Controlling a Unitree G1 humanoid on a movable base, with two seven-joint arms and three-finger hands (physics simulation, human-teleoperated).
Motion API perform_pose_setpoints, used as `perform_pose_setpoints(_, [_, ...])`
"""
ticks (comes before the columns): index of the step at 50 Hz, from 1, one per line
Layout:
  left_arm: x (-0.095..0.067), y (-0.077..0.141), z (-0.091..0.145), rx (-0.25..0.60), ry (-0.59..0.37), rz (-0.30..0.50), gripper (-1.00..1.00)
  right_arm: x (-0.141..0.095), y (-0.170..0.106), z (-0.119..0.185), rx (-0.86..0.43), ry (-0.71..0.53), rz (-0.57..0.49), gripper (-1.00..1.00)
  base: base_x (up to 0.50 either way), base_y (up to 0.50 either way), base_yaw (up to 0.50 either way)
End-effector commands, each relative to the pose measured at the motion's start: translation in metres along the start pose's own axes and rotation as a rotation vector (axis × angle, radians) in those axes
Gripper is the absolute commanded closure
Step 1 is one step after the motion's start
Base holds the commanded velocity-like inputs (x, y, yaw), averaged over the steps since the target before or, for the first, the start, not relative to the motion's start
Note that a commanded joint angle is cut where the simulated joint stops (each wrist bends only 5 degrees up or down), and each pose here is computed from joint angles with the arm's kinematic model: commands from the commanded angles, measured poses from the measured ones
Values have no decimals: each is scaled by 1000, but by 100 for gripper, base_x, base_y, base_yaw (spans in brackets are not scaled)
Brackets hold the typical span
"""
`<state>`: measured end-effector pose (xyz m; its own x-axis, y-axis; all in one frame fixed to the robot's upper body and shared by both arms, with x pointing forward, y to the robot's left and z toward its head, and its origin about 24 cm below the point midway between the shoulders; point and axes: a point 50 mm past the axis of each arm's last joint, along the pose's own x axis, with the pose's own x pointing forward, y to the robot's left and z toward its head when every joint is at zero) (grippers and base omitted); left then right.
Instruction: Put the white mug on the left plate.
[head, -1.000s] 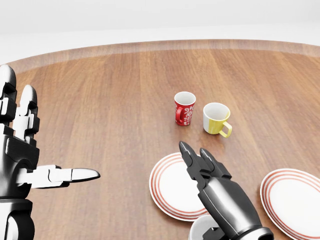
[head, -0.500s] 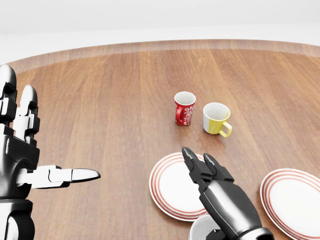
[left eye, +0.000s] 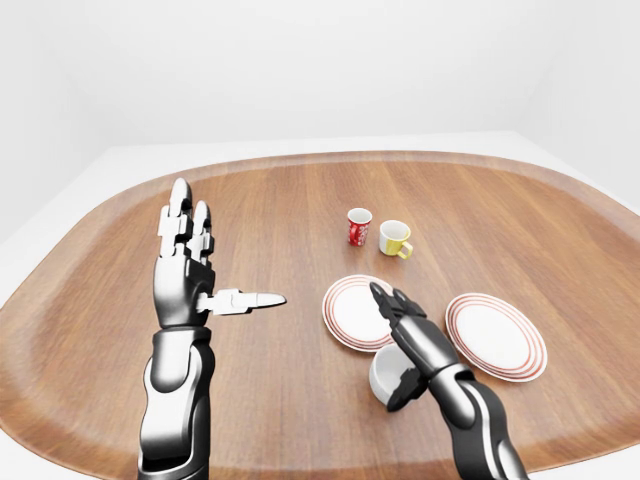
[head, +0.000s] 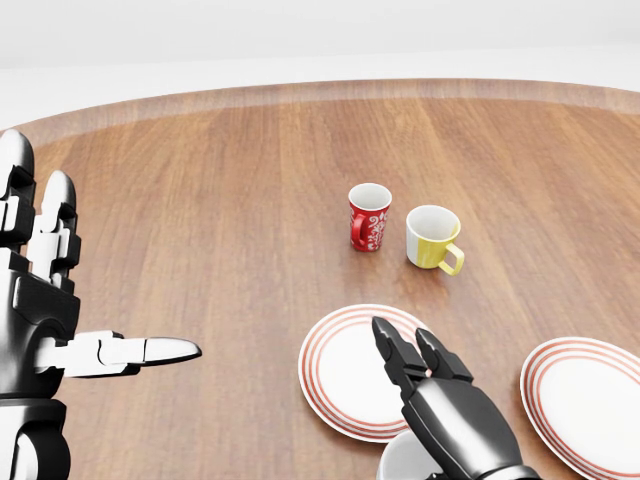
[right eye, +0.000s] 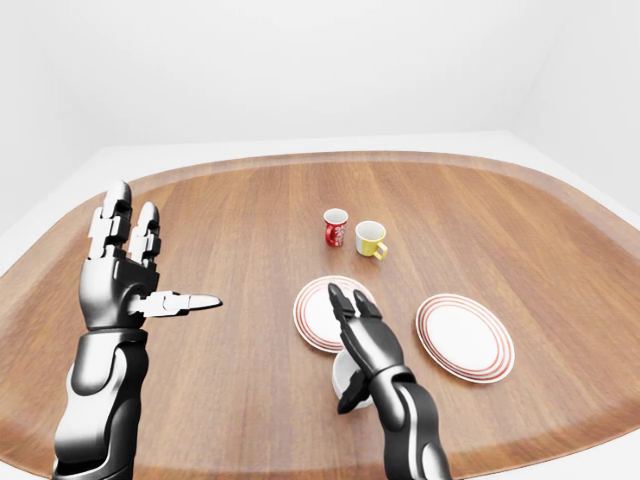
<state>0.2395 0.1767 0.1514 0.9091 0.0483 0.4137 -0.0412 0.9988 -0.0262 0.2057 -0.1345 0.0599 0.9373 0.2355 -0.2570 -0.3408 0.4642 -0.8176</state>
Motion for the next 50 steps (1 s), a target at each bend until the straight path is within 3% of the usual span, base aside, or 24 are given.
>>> perform_pose_setpoints(1, [0,0,-1,1,3,0,-100,0,7,-5,-22,30,23,-100,0,0,0])
perform_pose_setpoints(29, [0,0,1,0,-3,-1,-100,6,24,-26,-59,124,52,-100,0,0,0])
perform_pose_setpoints(50, [0,-1,2,0,-8,-3,-100,9,20,-30,-102,150,41,-100,0,0,0])
